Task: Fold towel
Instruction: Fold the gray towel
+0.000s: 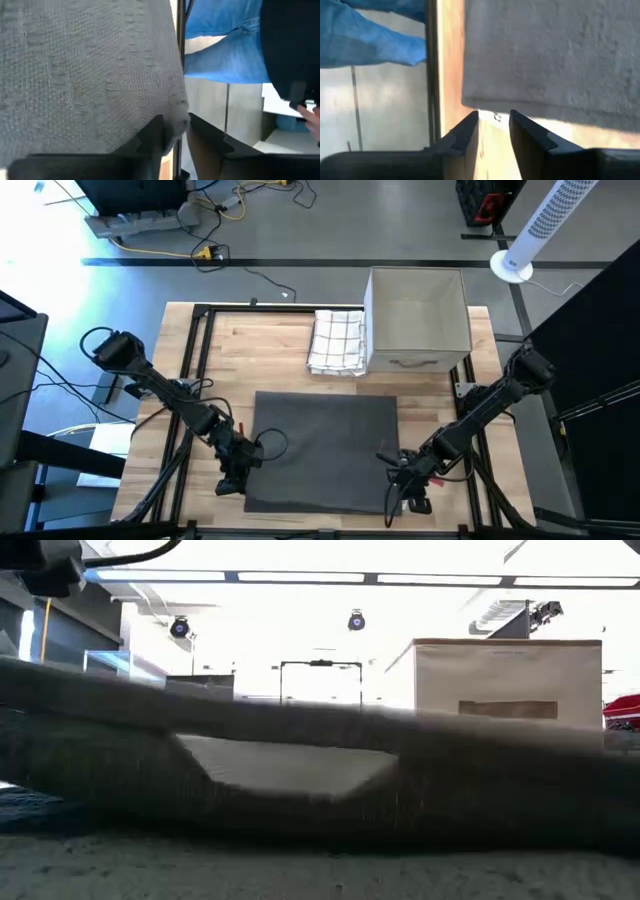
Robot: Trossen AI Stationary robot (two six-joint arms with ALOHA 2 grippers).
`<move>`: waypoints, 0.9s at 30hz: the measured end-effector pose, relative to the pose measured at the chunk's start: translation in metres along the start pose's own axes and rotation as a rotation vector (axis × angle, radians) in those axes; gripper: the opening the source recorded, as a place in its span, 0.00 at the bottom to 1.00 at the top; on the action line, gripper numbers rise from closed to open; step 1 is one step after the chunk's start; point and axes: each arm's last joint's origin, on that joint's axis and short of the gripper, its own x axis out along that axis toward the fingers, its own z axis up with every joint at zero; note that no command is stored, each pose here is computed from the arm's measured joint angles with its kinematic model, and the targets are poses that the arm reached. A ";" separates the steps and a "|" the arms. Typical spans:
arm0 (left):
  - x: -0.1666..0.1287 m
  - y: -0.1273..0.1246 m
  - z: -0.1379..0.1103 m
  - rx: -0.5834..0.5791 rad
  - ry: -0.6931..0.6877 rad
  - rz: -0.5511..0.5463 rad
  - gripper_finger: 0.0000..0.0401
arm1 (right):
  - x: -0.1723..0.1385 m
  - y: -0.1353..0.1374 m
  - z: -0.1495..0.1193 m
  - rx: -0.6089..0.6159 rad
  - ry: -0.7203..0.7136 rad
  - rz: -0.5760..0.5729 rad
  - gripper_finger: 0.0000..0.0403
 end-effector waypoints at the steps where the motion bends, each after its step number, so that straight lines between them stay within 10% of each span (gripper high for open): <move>1: -0.001 -0.001 0.000 -0.006 -0.003 -0.007 0.25 | 0.000 -0.001 -0.001 0.002 0.006 -0.005 0.27; 13: -0.002 -0.002 -0.007 -0.067 0.150 -0.077 0.29 | -0.005 -0.008 0.008 0.145 -0.029 -0.023 0.30; 20: -0.009 0.016 -0.004 -0.052 -0.048 0.216 0.29 | -0.037 -0.015 0.014 0.229 -0.192 -0.099 0.30; 27: -0.036 0.040 0.009 0.006 -0.241 0.537 0.25 | -0.091 -0.036 -0.003 0.336 -0.458 -0.449 0.25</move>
